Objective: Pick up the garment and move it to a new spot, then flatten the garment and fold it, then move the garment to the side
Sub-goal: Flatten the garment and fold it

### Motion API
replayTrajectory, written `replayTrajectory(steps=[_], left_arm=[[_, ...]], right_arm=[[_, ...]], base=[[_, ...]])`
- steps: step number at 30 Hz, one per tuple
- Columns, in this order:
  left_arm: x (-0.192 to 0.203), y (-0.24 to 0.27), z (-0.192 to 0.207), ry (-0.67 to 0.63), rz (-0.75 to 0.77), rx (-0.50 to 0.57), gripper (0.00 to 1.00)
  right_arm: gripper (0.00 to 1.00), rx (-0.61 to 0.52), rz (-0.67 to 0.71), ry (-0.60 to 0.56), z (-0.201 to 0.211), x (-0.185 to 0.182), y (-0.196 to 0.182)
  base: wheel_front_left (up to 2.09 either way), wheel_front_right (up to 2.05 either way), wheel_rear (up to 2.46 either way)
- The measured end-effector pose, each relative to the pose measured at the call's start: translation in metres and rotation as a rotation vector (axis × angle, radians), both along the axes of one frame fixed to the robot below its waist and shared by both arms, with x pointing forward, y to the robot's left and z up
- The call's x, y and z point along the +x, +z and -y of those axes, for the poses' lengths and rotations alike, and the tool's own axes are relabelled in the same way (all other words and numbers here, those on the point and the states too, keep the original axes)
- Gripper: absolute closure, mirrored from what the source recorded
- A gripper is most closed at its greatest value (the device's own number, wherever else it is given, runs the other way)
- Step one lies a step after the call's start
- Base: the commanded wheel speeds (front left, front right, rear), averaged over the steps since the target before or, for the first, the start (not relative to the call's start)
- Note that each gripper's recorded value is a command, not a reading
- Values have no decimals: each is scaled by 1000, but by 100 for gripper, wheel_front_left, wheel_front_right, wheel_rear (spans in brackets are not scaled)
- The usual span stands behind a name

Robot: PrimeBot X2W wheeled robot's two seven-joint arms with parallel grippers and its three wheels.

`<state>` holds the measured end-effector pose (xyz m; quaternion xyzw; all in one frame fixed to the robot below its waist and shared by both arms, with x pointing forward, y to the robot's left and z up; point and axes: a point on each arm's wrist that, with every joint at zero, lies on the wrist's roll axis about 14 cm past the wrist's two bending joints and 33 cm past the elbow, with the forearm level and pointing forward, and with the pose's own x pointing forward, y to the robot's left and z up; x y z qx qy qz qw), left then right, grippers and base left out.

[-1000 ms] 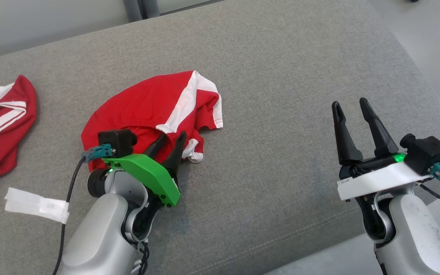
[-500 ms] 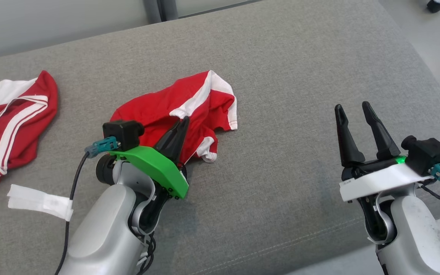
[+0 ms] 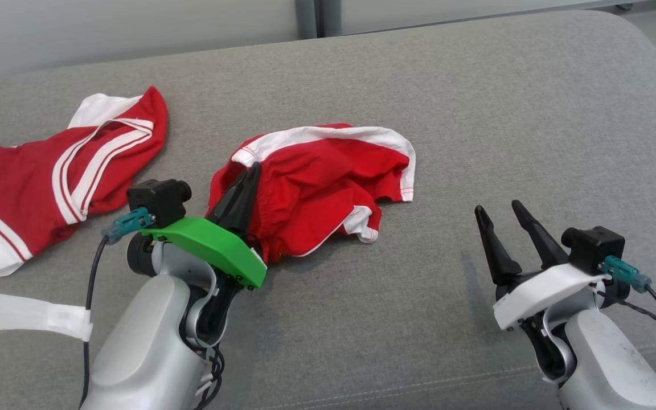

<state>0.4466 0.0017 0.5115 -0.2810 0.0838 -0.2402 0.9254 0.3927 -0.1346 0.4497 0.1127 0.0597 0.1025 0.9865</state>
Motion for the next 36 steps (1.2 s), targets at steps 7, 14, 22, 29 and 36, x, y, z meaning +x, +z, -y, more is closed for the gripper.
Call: replayTrajectory(steps=[7,14,22,29,36], left_arm=[[2,-1,-44,127,4,11,100],[1,-12,-71,188,-13,33,100],[0,-25,-79,197,-39,38,100],[2,-36,-89,220,-62,44,100],[2,-41,-96,241,-72,48,100]], right_arm=[[0,19,-21,93,-32,23,-3],[0,-11,-115,163,-48,34,-29],[0,-80,-185,312,-82,45,-52],[0,-99,-225,348,-90,54,-68],[61,-101,-245,397,-105,56,-76]], base=[[0,0,0],[0,0,0],[0,0,0],[0,0,0],[0,0,0]])
